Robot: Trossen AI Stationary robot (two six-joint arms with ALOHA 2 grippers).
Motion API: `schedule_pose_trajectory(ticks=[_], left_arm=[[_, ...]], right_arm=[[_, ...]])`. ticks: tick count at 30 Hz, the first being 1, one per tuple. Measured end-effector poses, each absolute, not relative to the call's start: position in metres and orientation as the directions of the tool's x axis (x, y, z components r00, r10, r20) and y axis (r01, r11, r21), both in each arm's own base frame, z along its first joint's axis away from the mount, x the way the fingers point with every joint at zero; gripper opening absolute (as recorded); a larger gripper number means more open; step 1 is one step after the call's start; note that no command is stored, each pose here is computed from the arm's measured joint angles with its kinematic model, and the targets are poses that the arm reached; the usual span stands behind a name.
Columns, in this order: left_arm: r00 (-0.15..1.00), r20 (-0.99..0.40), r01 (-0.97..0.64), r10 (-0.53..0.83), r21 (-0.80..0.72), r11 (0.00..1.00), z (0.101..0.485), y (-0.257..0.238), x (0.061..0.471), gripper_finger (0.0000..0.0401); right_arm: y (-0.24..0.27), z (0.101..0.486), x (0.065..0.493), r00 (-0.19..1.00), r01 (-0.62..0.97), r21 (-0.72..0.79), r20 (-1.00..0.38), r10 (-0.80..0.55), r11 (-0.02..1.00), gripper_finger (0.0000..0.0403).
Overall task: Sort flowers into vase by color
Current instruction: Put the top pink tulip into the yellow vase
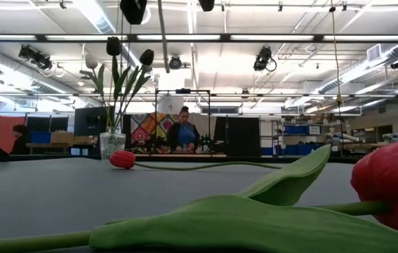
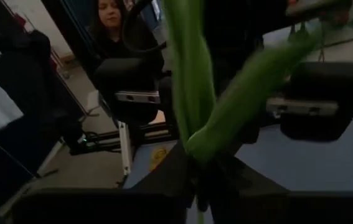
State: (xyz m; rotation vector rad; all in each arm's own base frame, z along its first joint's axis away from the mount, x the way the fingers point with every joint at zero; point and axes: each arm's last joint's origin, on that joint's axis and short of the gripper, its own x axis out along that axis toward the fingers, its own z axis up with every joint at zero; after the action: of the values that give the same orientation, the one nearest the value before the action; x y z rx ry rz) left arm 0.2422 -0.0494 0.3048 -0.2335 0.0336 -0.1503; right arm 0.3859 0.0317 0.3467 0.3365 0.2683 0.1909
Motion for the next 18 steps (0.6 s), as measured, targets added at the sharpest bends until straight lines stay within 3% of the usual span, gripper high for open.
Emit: schedule_pose_trajectory(ticks=[4,7,10,18], left_arm=[[0.983,-0.043,0.169,-0.18,-0.189,0.967,0.306,-0.056,0.234,0.0006],[0.968,-0.089,0.219,-0.234,-0.147,0.965,0.308,-0.063,0.22,0.0004],[0.949,-0.119,0.276,-0.292,-0.133,0.952,0.312,-0.069,0.202,0.0003],[0.83,-0.125,0.535,-0.543,-0.095,0.84,0.328,-0.083,0.139,0.0002]], right_arm=[[0.032,0.347,0.384,0.948,-0.093,0.43,-0.239,0.212,0.898,0.01],[0.033,0.348,0.377,0.954,0.093,0.517,-0.291,0.072,0.851,0.0121],[0.031,0.347,0.373,0.944,0.241,0.58,-0.327,-0.048,0.779,0.0126],[0.055,0.347,0.37,0.935,0.349,0.68,-0.304,-0.184,0.645,0.0125]])
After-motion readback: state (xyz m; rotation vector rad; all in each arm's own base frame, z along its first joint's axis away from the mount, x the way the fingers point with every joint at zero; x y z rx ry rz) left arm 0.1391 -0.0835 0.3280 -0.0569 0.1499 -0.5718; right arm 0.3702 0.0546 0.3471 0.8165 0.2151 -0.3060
